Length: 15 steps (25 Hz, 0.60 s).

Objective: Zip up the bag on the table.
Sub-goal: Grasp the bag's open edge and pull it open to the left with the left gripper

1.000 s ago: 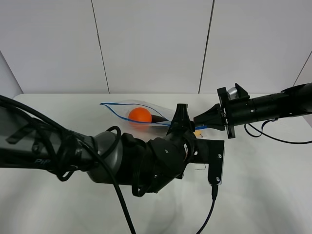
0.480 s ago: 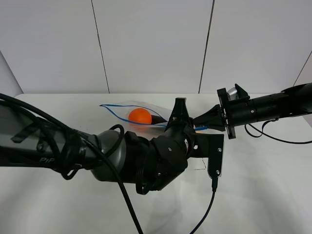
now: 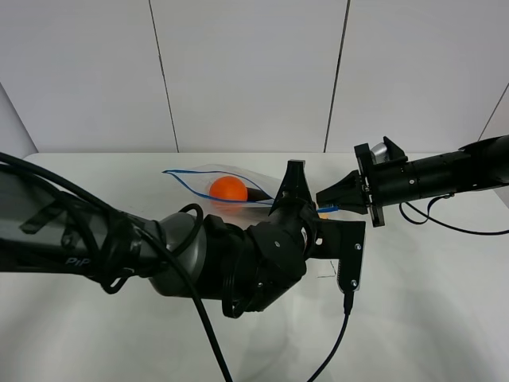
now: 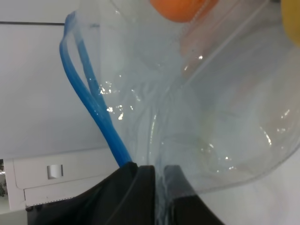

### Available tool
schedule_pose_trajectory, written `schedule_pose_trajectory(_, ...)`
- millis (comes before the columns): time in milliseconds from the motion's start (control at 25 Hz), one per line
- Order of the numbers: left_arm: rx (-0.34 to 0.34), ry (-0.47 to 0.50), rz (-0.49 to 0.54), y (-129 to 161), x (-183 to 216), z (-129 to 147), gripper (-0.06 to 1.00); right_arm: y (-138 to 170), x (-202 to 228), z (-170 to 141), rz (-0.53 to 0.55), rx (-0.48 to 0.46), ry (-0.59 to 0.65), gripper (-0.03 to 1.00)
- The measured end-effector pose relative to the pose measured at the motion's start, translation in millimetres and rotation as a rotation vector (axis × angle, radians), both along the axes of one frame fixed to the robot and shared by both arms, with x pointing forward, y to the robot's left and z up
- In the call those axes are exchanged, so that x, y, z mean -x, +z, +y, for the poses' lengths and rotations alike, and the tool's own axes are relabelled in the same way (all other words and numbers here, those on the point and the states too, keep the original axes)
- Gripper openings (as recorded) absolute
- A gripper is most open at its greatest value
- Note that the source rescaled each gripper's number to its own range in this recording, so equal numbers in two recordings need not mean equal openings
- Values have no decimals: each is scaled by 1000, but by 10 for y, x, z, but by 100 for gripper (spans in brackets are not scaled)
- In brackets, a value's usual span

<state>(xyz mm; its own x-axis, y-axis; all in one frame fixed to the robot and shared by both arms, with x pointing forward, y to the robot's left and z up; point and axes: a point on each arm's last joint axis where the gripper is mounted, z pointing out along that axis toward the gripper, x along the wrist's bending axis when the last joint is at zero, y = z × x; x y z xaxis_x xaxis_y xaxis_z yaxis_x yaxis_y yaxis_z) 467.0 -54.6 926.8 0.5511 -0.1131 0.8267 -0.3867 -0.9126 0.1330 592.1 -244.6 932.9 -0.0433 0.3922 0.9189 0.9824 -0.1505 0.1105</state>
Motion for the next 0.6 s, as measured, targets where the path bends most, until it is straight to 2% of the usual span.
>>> schedule_pose_trajectory(600,-2,4,-5,3,-4,4,0,1,-1,0,0,-1,-1,0)
